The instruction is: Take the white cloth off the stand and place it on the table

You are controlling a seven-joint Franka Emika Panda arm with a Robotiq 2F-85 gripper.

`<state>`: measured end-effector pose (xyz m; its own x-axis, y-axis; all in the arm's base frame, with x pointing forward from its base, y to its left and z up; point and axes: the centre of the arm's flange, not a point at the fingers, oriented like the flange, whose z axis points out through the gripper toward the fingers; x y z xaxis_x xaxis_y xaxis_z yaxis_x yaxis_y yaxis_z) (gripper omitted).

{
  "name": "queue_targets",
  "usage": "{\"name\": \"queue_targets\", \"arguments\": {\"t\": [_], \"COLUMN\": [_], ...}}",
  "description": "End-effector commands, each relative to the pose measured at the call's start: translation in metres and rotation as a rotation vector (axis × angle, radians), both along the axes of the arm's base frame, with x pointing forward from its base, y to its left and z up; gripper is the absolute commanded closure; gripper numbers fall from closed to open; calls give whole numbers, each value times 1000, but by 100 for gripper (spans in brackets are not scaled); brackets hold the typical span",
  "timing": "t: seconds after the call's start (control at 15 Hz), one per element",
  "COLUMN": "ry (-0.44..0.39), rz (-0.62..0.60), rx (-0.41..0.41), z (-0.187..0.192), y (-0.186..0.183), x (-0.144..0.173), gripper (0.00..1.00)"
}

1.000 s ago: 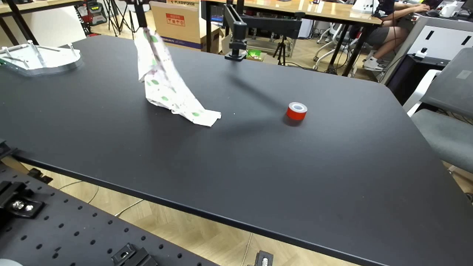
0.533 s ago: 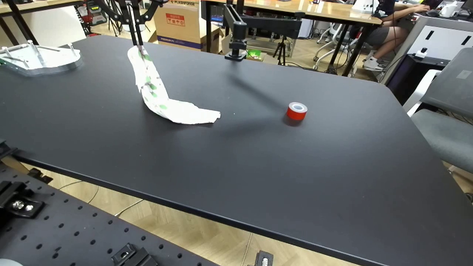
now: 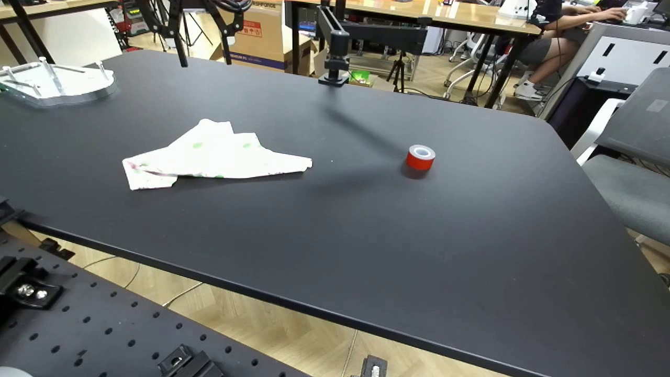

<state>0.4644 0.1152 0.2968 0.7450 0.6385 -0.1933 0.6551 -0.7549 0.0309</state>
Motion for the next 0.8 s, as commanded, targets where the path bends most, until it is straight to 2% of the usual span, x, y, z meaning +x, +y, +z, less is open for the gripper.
{"name": "queue_targets", "arguments": {"t": [0.0,0.07,0.2,0.27,0.33,0.73], "ry": [0,4,5,17,13,7], "rz": [-178,-213,-279,-196,-218,-245], "rx": [15,28,55,45,54,62], "z": [21,26,40,17,24,33], "y": [-14,-20,-35,-24,-30,-35], "x": [0,-2,-8,0,0,-3], "gripper": [6,1,0,4,0,0]}}
